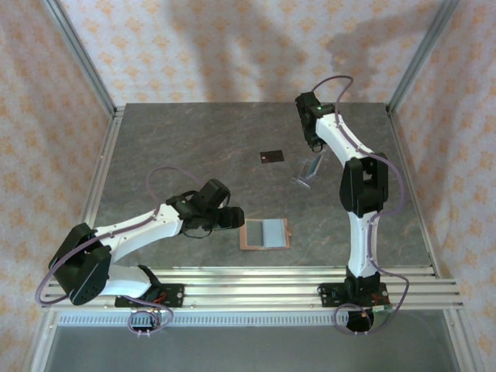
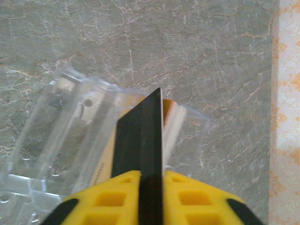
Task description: Put the credit cards into the card holder
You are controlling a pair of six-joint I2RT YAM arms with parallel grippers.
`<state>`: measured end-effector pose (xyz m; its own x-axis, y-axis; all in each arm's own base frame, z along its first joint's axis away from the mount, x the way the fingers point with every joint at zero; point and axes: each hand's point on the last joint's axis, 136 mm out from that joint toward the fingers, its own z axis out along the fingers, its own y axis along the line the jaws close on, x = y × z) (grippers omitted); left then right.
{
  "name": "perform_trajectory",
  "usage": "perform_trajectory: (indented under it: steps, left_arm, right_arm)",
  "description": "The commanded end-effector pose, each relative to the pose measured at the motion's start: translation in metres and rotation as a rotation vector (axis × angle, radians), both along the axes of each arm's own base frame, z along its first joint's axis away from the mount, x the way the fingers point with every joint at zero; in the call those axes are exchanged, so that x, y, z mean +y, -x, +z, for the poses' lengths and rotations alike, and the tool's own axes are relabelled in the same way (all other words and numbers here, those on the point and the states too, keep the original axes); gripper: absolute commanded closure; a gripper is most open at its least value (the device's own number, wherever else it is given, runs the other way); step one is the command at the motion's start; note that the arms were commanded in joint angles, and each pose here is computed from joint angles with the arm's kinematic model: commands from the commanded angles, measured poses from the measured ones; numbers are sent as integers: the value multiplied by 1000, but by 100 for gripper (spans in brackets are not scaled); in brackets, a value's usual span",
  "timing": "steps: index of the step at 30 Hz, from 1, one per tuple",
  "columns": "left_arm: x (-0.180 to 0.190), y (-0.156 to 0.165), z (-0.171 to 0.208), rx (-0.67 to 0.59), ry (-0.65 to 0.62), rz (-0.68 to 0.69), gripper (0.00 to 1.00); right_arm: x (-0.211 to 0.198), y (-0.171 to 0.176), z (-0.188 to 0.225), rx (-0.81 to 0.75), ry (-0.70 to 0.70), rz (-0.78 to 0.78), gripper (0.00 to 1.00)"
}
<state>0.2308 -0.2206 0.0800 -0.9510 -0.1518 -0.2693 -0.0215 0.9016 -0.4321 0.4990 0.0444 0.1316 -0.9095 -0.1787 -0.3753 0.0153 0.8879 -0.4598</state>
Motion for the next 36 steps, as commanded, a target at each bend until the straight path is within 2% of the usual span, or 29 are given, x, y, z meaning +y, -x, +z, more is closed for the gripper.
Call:
perform_trajectory:
  steps: [1, 10, 23, 29, 36]
  left_arm:
    - [1, -1, -2, 0, -6, -14, 27]
    - [-2, -2, 0, 3, -8, -29, 27]
    - [-2, -7, 15, -32, -6, -36, 27]
    - [-10, -10, 35, -68, 47, -46, 27]
    - [-35, -7, 68, -102, 222, -106, 28]
  right_arm:
    - [-8, 9, 16, -3, 13, -16, 89]
    - [-8, 11, 23, -11, -4, -26, 97]
    - [1, 26, 57, -83, -122, -65, 98]
    - [19, 49, 88, -125, -297, -37, 99]
    - [70, 117, 105, -63, -666, 106, 100]
